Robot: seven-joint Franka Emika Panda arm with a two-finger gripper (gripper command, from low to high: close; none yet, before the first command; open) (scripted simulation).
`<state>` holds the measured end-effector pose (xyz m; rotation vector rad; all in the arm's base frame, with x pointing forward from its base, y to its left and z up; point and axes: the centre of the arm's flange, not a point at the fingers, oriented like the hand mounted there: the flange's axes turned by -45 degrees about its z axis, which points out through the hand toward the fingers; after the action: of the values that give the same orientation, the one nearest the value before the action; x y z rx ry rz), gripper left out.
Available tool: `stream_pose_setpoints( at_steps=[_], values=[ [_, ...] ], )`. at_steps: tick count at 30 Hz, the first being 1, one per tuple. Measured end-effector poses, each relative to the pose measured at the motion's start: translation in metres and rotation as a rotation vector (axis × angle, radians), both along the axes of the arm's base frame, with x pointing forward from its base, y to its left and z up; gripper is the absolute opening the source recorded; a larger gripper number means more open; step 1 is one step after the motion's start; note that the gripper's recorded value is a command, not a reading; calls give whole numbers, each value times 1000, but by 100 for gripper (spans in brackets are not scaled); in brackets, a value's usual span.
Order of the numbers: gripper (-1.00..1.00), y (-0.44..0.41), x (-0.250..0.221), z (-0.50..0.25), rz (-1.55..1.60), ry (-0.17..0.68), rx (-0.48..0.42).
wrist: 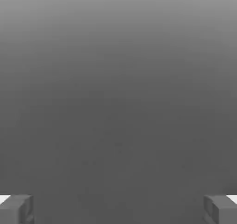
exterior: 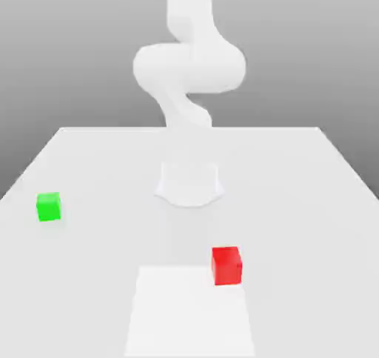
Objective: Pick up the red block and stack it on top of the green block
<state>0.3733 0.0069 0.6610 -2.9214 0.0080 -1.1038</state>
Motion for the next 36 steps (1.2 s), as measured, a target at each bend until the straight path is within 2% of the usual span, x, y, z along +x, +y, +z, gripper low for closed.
stream_pose_setpoints(
  at_steps=[4, 9, 13, 18, 23, 24, 31, 36],
  values=[
    [0, 16, 34, -99, 24, 149, 10],
    [0, 37, 41, -224, 49, 336, 6],
    [0, 52, 19, -326, 68, 496, -11],
    [0, 62, -35, -450, 86, 693, -46],
    [0, 63, -44, -505, 90, 720, -50],
    [-100, 63, -45, -513, 90, 721, -50],
    [-100, 63, -46, -515, 90, 721, -51],
    [-100, 64, -44, -479, 90, 721, -52]
  ],
)
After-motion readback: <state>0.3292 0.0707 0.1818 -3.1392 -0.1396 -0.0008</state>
